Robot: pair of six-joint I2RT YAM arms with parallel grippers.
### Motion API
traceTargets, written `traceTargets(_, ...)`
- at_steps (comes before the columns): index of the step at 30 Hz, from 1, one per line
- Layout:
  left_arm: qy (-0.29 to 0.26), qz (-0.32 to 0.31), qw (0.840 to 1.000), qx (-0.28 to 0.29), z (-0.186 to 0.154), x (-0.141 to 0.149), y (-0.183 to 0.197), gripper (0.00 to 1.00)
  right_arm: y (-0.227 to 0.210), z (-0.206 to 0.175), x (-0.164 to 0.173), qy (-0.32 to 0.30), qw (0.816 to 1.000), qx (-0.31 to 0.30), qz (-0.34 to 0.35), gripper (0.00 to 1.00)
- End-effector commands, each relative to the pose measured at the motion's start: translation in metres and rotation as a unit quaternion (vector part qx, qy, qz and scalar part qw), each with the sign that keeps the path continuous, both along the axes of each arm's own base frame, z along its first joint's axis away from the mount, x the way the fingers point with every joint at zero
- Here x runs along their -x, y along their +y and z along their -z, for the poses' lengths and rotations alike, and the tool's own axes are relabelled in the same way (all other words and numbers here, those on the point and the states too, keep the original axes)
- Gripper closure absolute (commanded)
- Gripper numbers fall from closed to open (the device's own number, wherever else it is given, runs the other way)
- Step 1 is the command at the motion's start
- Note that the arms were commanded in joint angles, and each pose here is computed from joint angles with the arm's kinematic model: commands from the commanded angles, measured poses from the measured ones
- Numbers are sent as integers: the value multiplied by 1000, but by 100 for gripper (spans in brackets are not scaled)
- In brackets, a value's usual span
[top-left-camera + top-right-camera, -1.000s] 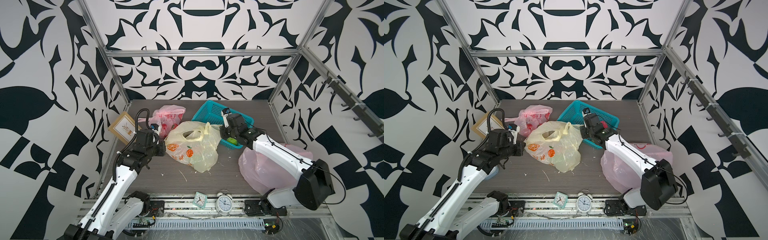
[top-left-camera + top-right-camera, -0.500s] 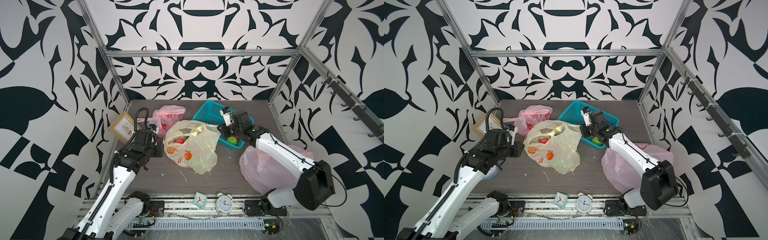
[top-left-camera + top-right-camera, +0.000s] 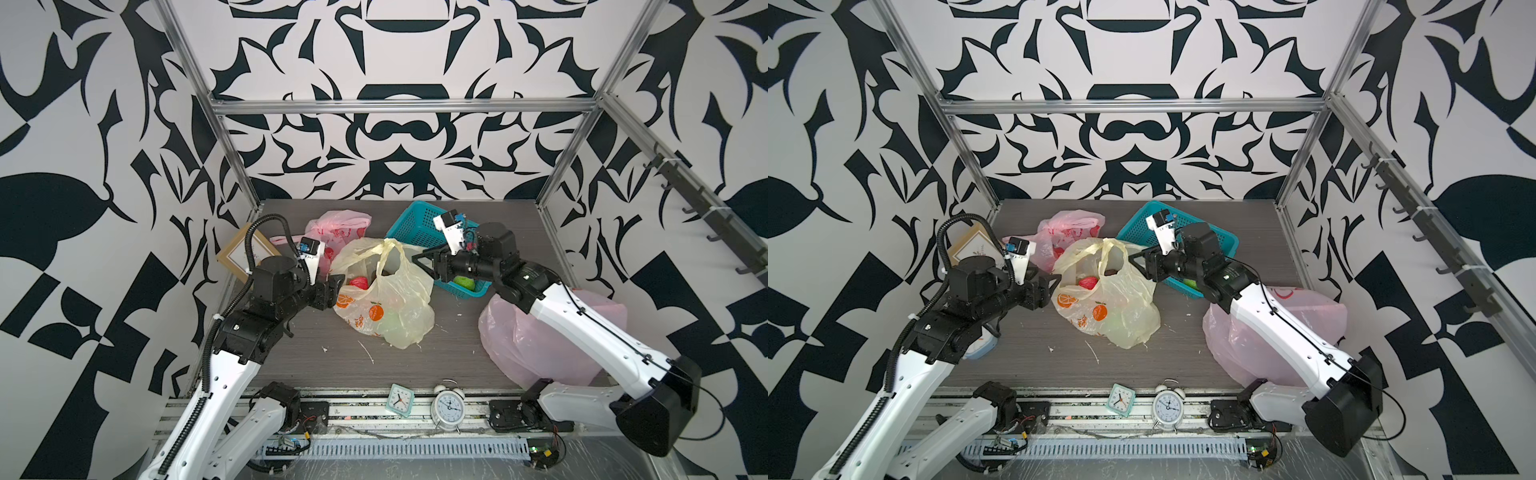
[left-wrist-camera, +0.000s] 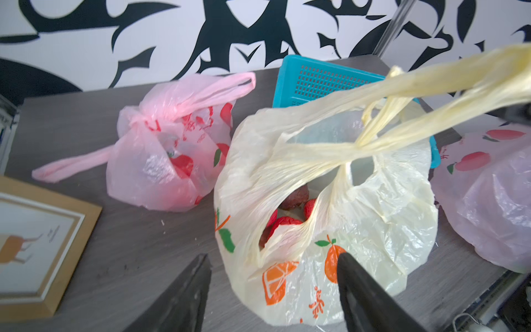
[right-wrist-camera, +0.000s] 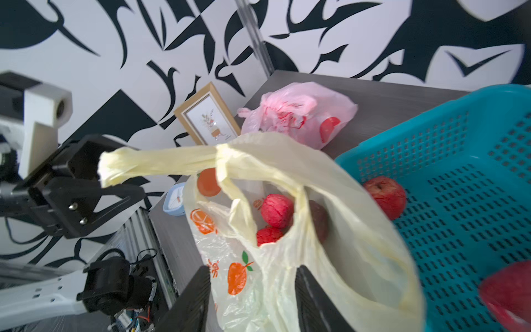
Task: Untie the knot of a plastic bag & take out the apple
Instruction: Untie the plastic bag at the center of the board.
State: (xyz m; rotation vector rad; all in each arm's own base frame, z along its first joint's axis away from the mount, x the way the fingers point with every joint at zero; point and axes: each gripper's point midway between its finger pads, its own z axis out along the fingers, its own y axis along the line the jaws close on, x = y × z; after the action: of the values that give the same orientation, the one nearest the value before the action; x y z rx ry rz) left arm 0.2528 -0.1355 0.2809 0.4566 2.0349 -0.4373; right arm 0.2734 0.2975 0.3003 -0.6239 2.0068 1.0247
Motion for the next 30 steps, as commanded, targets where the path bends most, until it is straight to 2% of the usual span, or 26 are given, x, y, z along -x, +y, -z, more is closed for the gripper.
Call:
traceTargets(1,-64,45,997,-12,-23,-13,-25,24,24,-4,10,-46,999,10,-11,49)
traceTargets(7,-92,97,991,-26,-25,-34,-65,22,41,15,-12,-59,996,42,46,48)
traceTargets(16,-142,36,987,-59,-35,-82,-65,20,63,23,-46,-87,991,28,95,47)
traceTargets(19,-142,27,987,-70,-30,-93,-65,19,68,26,-56,-98,988,32,117,47)
traceTargets(24,-135,7,986,-94,-20,-107,-63,17,88,26,-63,-96,990,10,99,47)
traceTargets(26,-133,-2,986,-97,-18,-112,-60,24,97,28,-65,-91,991,1,93,49)
traceTargets(28,-126,-10,987,-96,-17,-115,-57,36,104,26,-66,-89,992,-8,84,58)
traceTargets(30,-118,-26,989,-91,-17,-120,-49,54,108,25,-66,-89,993,-11,78,71)
